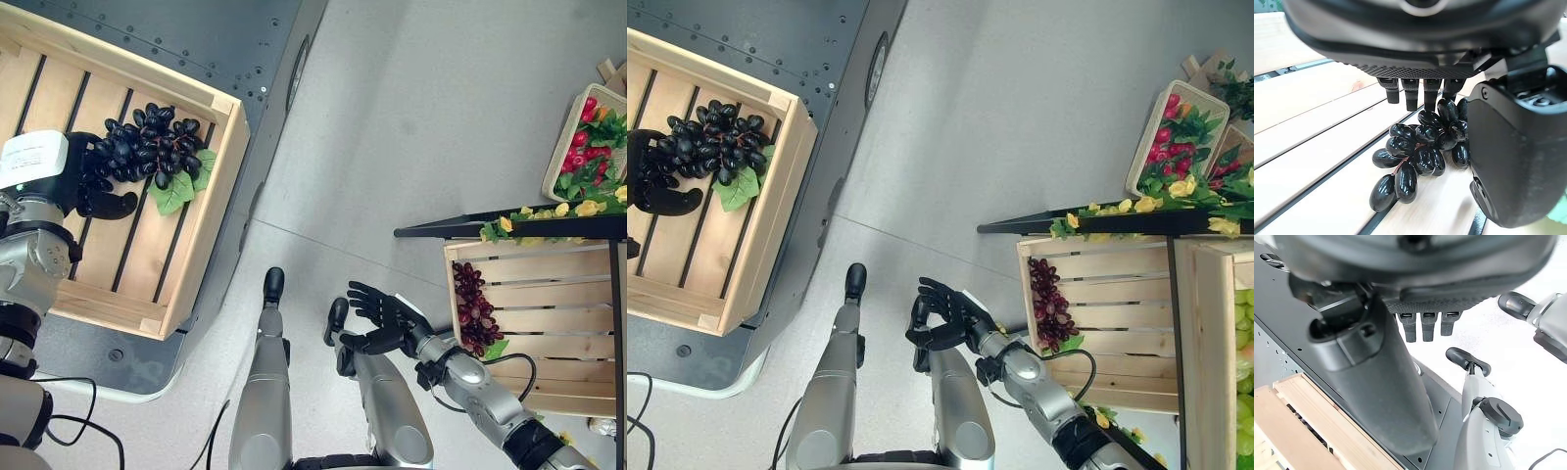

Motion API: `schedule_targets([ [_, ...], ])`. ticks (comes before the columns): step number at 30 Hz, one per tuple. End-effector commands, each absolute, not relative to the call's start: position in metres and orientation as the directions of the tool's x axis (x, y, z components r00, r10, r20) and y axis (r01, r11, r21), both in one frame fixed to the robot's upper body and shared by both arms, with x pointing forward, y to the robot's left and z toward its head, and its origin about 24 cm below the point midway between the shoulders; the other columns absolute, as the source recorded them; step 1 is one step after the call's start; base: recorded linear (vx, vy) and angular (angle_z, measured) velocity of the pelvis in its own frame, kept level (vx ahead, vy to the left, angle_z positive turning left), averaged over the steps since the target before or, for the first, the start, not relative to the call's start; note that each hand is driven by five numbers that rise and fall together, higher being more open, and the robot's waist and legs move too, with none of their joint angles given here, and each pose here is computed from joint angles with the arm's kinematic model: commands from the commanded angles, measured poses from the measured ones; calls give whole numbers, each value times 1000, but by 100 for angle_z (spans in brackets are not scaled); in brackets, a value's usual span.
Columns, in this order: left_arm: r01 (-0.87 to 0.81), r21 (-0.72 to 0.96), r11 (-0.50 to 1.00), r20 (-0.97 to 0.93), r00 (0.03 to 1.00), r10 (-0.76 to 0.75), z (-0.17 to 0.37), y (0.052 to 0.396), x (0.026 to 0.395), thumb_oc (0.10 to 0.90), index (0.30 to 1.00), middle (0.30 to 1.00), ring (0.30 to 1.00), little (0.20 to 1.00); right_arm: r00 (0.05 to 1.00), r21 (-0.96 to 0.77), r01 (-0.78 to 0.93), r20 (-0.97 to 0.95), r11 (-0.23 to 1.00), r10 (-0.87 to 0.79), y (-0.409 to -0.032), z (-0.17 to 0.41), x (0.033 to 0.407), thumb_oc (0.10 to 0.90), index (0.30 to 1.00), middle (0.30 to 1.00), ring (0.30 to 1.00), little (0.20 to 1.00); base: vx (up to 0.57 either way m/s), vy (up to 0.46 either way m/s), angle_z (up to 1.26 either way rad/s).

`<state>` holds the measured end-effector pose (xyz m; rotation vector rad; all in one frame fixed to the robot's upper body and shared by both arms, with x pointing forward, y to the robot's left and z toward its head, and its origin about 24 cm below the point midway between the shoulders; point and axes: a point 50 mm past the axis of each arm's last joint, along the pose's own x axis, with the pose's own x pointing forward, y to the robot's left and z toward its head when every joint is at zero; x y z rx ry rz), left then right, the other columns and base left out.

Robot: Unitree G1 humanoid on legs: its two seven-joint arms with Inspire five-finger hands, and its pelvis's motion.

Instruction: Pick up the fruits from the basket on one side to the basket on the other side

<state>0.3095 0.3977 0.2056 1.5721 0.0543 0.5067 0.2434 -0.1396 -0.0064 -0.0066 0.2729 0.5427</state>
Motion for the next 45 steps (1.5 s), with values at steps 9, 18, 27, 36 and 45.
schedule_targets([
  [9, -444, 826, -348, 557, 740, 377, 247, 406, 308, 800, 900, 900, 900, 900, 812, 79, -552, -176, 830, 557, -129, 7, 236, 800, 900, 900, 900, 900, 0, 0, 0],
  [18, -445, 828, -341, 553, 747, 368, 235, 396, 319, 800, 900, 900, 900, 900, 803, 74, -565, -180, 822, 568, -125, 6, 239, 800, 900, 900, 900, 900, 0, 0, 0],
  [27, -412, 886, -214, 461, 830, 313, 219, 383, 330, 800, 900, 900, 900, 900, 802, 54, -569, -184, 820, 569, -126, 7, 240, 800, 900, 900, 900, 900, 0, 0, 0],
  [36, -354, 921, -162, 389, 839, 380, 201, 387, 329, 800, 900, 900, 900, 900, 808, 41, -563, -187, 826, 559, -129, 7, 241, 800, 900, 900, 900, 900, 0, 0, 0],
  [45, -355, 920, -168, 392, 821, 415, 193, 391, 327, 530, 495, 495, 495, 495, 809, 44, -561, -182, 826, 559, -128, 9, 243, 800, 900, 900, 900, 900, 0, 0, 0],
])
